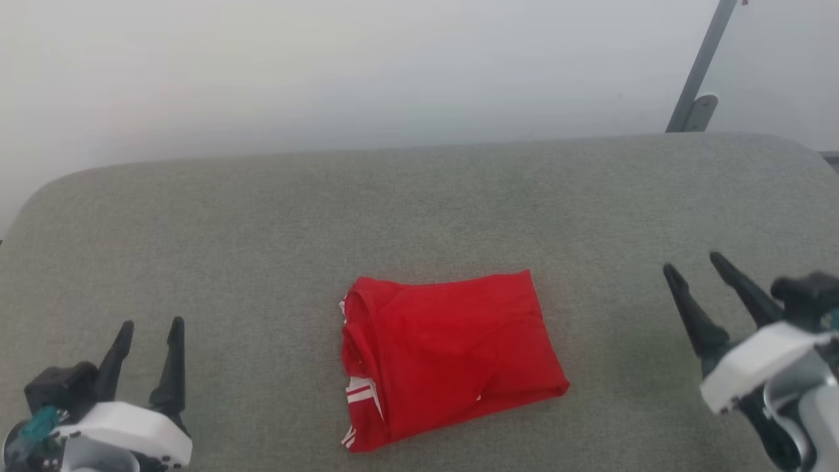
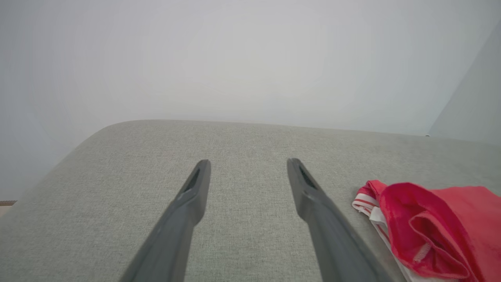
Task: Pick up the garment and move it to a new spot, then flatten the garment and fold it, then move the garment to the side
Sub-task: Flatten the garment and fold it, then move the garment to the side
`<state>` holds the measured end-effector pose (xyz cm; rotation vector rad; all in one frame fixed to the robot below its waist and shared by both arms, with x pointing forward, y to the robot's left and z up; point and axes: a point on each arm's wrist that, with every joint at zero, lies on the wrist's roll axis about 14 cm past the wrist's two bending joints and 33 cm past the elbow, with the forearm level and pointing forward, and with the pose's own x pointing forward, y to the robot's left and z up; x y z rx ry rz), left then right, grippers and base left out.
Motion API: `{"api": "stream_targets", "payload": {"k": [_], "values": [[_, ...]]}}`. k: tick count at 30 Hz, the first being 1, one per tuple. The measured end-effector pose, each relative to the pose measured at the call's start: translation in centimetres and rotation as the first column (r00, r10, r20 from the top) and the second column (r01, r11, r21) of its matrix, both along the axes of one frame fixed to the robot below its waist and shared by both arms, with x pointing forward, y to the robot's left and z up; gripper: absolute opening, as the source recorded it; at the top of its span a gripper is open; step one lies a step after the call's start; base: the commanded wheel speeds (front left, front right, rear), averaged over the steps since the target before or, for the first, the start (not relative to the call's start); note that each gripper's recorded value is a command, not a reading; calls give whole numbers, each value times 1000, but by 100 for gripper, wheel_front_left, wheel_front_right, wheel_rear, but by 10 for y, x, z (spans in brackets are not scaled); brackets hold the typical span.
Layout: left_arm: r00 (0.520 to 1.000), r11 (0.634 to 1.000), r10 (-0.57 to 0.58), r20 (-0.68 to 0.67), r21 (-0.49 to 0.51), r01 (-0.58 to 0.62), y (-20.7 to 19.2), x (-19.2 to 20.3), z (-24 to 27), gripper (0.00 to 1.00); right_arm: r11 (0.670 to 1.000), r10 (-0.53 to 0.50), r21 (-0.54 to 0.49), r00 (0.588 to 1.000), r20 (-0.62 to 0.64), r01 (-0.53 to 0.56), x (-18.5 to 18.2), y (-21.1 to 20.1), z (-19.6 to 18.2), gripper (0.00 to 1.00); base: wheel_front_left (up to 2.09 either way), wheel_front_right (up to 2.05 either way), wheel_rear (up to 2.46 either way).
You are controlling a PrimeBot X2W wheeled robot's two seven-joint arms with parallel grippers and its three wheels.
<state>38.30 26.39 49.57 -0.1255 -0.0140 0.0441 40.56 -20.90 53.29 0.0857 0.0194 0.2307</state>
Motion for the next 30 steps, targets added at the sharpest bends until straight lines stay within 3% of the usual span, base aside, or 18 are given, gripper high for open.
{"api": "stream_targets", "payload": {"k": [10,30], "values": [[999,1000,21,-24,2,-21,8,-13,-8,100,996,-87,25,996,29,87,-20,-16,-21,100,0,0,0],[998,999,47,-35,2,-47,15,-21,-13,100,995,-91,34,995,31,90,-20,-10,-26,100,0,0,0]]}}
